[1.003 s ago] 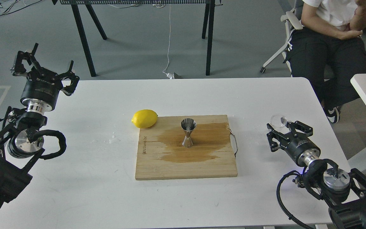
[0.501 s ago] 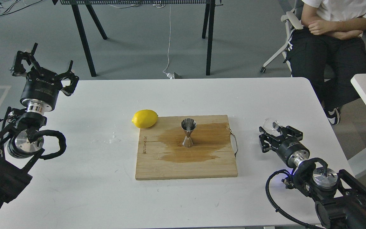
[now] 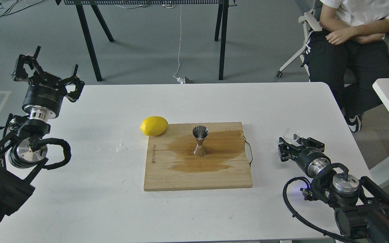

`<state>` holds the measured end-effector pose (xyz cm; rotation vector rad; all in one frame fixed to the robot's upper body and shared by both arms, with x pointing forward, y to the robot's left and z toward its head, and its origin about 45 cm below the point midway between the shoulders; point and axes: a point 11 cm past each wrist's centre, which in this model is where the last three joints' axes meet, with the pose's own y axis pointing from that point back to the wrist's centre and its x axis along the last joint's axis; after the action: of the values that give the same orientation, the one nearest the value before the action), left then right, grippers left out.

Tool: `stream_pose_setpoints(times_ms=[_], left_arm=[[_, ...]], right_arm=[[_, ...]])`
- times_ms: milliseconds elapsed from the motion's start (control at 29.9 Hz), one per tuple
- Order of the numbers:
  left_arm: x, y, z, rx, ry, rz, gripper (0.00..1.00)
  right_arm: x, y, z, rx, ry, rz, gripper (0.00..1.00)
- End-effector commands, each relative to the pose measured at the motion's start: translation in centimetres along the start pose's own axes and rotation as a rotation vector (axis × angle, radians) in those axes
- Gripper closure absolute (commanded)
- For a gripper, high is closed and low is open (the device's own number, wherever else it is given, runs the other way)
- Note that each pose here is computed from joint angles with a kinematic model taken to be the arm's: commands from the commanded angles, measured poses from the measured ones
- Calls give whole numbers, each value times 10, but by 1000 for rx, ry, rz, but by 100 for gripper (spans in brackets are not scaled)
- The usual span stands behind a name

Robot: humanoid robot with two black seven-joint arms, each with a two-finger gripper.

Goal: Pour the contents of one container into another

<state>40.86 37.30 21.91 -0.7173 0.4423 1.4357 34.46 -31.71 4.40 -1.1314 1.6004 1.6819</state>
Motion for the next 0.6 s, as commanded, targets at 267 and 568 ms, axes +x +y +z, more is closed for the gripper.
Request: stream_pose_setpoints(times_ms=[267,568], left_arm=[[0,-1,1,-1,-1,-1,0],[0,0,0,0,0,1,0]], right_arm=[[2,1,0,-5,10,7,36],[5,1,1,-7,9,20,8]])
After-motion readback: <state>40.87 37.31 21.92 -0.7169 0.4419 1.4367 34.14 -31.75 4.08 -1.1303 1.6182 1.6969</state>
